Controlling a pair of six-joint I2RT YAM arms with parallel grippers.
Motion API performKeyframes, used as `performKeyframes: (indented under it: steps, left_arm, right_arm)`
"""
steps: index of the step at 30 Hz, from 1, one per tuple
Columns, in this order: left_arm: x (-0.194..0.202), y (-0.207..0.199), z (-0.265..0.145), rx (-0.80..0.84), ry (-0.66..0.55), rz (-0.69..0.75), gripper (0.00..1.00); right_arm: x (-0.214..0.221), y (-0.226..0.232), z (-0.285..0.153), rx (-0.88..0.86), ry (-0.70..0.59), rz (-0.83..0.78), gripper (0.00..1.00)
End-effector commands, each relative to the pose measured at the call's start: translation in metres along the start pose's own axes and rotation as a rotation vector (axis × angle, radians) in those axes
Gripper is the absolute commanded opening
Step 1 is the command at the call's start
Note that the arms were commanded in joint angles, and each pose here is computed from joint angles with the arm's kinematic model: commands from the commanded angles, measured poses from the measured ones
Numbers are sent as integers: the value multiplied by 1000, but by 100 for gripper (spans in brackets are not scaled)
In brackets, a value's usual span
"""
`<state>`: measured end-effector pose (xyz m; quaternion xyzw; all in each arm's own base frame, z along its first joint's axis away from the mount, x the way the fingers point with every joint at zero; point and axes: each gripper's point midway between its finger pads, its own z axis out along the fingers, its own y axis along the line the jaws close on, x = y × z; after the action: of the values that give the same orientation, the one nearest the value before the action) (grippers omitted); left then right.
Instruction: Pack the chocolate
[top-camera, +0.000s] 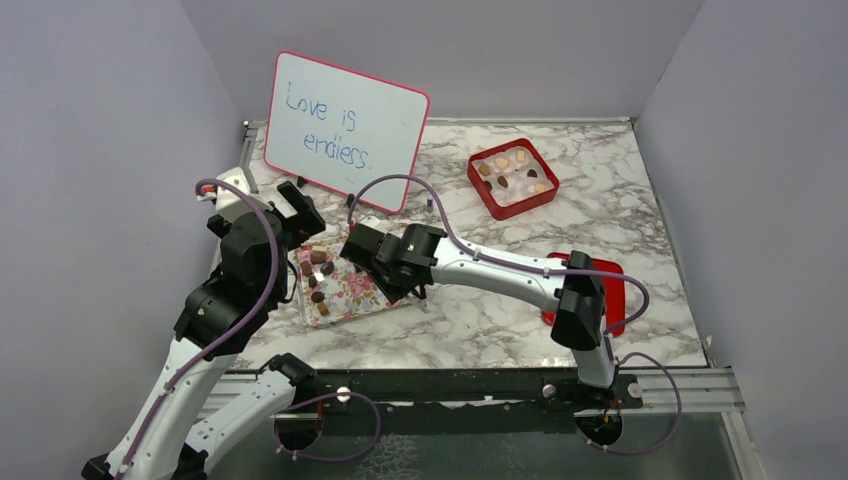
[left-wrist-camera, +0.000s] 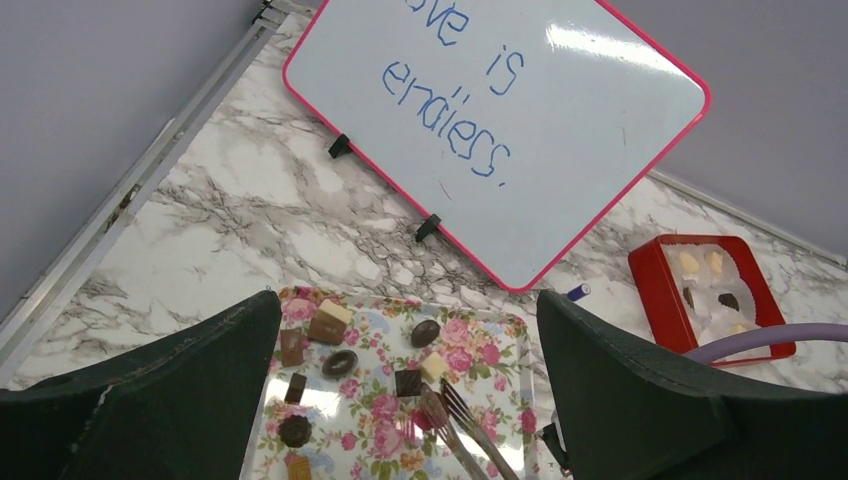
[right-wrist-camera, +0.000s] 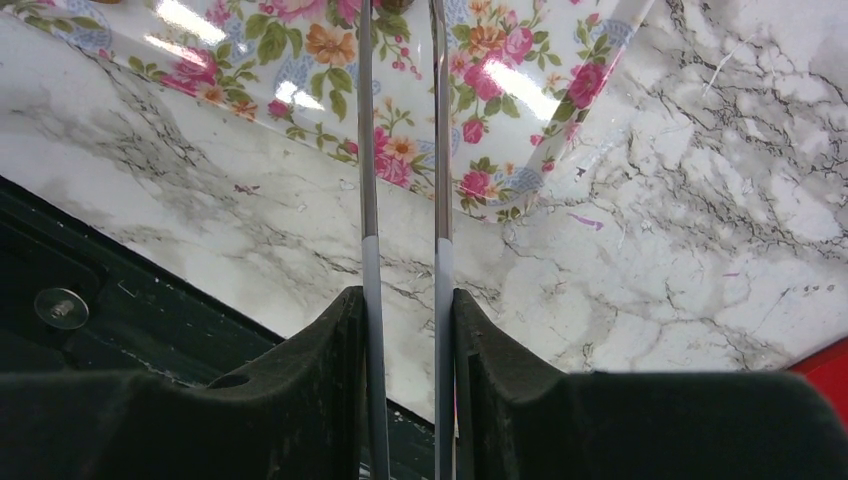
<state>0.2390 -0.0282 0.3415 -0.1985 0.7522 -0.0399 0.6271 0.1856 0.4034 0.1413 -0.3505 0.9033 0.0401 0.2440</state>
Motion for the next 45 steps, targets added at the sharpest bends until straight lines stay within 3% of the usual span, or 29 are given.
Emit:
performKeyframes:
  steps: [1,9,17,25,33,45]
  left_arm:
    - [5,-2,-1,22,17,-13,99]
    - [10,-9,-2,54,40,-16,99]
    - [28,-28,3,127,124,12,99]
    - [50,-48,11,190,217,58,99]
    - [55,-53,16,190,228,60,99]
    - [55,-49,15,187,219,50,99]
  right_arm:
    - [-14,-8,-26,13,-72,46,26]
    - [-23,-28,-36,18,-97,113,27]
    - [-35,-76,-45,61,-111,203,27]
    - [-30,-153,-62,159,-103,343,27]
    - [-6,-241,-73,278,-69,498,27]
    - [7,-314,-70,286,-83,651,27]
